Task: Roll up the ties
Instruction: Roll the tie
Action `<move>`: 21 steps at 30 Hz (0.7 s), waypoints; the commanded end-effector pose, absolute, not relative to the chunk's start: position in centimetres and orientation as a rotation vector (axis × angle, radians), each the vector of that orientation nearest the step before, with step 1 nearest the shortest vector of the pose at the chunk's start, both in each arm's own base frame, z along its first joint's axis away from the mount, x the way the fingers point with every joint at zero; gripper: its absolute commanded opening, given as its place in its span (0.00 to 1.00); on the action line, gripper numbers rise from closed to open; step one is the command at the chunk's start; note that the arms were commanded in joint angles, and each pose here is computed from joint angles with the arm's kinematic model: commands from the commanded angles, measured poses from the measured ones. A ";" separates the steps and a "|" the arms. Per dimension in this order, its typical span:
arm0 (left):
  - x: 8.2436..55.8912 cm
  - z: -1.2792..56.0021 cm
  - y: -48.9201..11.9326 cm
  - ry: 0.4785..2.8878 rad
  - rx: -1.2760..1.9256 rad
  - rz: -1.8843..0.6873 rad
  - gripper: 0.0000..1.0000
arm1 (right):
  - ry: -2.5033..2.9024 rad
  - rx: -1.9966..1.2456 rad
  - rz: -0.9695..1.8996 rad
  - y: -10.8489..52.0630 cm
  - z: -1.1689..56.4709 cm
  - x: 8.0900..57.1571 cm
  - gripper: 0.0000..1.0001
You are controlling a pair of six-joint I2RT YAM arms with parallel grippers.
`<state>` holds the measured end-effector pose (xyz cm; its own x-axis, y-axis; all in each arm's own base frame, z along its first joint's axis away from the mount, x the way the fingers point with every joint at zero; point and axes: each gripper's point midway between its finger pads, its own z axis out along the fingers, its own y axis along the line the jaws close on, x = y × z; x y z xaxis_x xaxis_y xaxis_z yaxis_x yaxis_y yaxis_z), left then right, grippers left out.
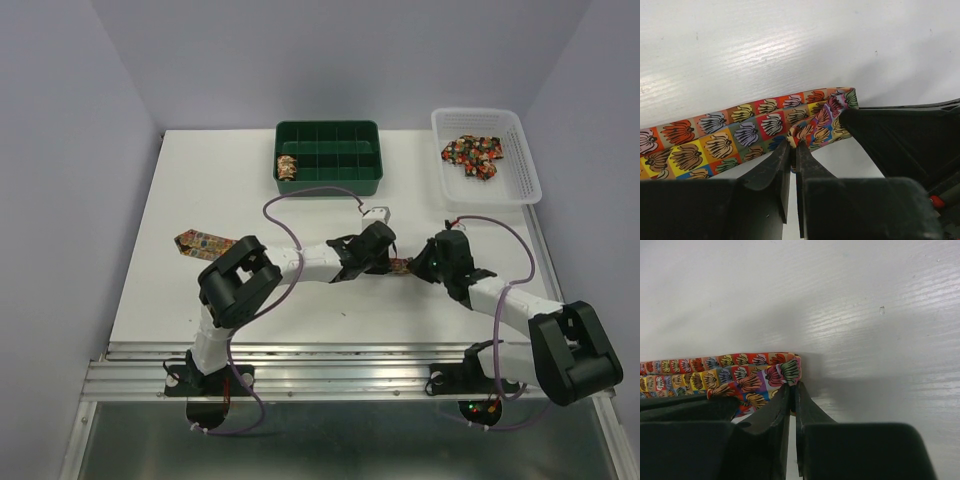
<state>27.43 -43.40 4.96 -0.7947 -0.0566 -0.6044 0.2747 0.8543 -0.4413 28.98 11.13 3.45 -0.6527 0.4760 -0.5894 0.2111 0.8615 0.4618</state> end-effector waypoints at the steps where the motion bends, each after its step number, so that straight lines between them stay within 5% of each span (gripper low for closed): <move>1: 28.1 7.6 -41.8 2.351 0.155 -0.638 0.17 | 2.293 0.469 0.390 10.2 3.7 28.9 0.01; 4: 27.5 7.9 -42.1 2.348 0.207 -0.686 0.17 | 2.302 0.475 0.379 10.1 3.4 28.9 0.01; 9: 27.1 8.6 -42.2 2.333 0.218 -0.737 0.52 | 2.318 0.479 0.380 10.2 2.6 29.0 0.01; 15: 27.4 9.1 -42.2 2.328 0.202 -0.748 0.50 | 2.325 0.470 0.398 10.5 2.5 29.0 0.01; 21: 26.7 10.2 -44.2 2.302 0.274 -0.874 0.33 | 2.308 0.479 0.410 10.6 3.0 29.2 0.01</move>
